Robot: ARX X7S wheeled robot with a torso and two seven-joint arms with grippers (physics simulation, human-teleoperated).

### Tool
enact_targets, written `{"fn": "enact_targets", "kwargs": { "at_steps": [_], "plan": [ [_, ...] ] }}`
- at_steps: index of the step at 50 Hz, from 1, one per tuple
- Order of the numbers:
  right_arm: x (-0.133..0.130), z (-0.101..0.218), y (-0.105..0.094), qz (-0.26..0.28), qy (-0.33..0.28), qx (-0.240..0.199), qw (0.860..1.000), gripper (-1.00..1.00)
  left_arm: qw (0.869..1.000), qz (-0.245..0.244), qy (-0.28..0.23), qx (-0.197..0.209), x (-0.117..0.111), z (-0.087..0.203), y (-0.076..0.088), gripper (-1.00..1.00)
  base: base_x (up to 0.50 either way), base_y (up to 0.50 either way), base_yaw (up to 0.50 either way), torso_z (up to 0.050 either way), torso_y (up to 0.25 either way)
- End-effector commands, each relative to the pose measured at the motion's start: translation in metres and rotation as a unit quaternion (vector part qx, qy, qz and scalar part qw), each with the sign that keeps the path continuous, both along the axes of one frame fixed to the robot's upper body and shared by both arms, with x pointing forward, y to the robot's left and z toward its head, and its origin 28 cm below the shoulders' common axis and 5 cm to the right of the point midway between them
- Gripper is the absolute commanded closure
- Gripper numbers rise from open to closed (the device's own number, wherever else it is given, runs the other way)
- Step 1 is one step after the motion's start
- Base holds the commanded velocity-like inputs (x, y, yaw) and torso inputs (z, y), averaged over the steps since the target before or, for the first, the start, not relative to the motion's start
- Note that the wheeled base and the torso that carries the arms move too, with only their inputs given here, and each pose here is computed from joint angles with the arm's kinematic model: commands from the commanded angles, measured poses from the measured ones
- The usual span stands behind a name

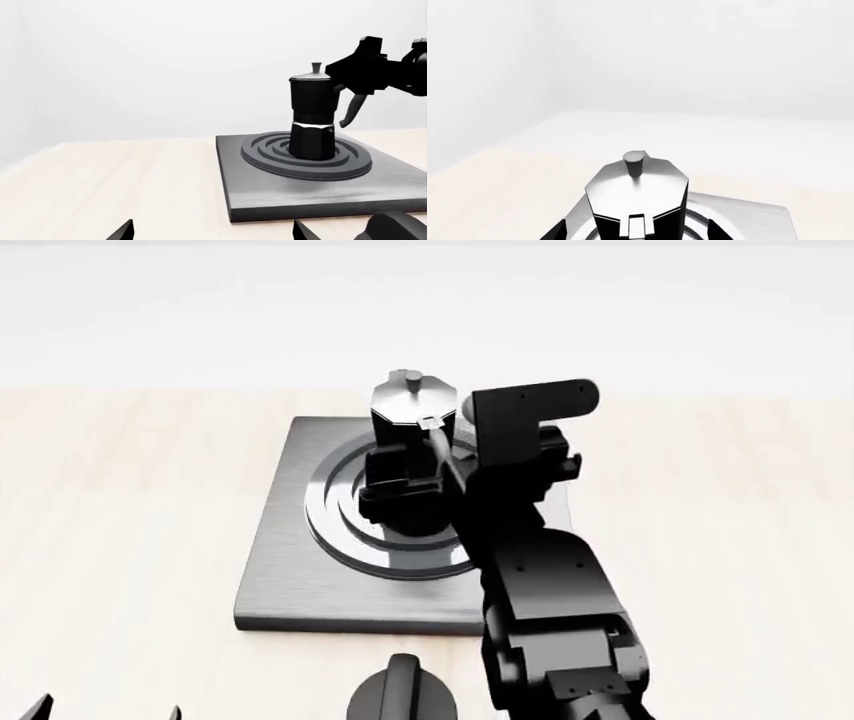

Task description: Put the moka pot on the stove.

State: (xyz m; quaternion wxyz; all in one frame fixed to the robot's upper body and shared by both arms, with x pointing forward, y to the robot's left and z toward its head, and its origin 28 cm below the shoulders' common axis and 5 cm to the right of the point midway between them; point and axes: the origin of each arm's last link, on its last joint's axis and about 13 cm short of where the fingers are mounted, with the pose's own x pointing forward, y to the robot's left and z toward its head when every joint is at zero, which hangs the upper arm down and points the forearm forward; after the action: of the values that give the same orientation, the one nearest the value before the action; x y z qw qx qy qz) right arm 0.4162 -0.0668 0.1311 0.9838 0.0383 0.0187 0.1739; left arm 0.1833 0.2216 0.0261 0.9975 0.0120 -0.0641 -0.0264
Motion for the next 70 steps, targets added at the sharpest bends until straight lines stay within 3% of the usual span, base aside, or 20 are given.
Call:
{"fn": "enact_targets", "kwargs": {
  "at_steps": [1,14,28,32,36,70],
  "plan": [
    [0.001,0.003,0.001,0.018,-0.025,-0.002,1.000,-1.00,1.000,-0.002,-0.009,-0.008,-0.001,0.004,-0.001,-1.00,0.00,0.00,0.00,0.000,0.000],
    [-0.001,0.000,-0.002,0.013,-0.049,0.002,0.999,-1.00,1.000,-0.003,-0.011,-0.007,-0.001,0.005,-0.001,-1.00,0.00,0.00,0.00,0.000,0.000],
    [-0.038,0.009,-0.005,0.023,-0.092,0.013,0.995,-1.00,1.000,-0.003,-0.013,-0.009,0.000,0.006,-0.001,-1.00,0.00,0.00,0.00,0.000,0.000],
    [-0.050,0.011,-0.004,0.024,-0.109,-0.019,0.994,-1.00,1.000,-0.005,-0.013,-0.009,0.002,0.006,-0.002,-1.00,0.00,0.00,0.00,0.000,0.000],
    [-0.061,0.011,-0.003,0.032,-0.116,-0.012,0.993,-1.00,1.000,-0.007,-0.013,-0.009,0.002,0.006,-0.003,-1.00,0.00,0.00,0.00,0.000,0.000],
    [-0.121,0.036,-0.003,0.052,-0.195,-0.023,0.979,-1.00,1.000,-0.010,-0.014,-0.010,0.002,0.006,-0.003,-1.00,0.00,0.00,0.00,0.000,0.000]
  ]
}}
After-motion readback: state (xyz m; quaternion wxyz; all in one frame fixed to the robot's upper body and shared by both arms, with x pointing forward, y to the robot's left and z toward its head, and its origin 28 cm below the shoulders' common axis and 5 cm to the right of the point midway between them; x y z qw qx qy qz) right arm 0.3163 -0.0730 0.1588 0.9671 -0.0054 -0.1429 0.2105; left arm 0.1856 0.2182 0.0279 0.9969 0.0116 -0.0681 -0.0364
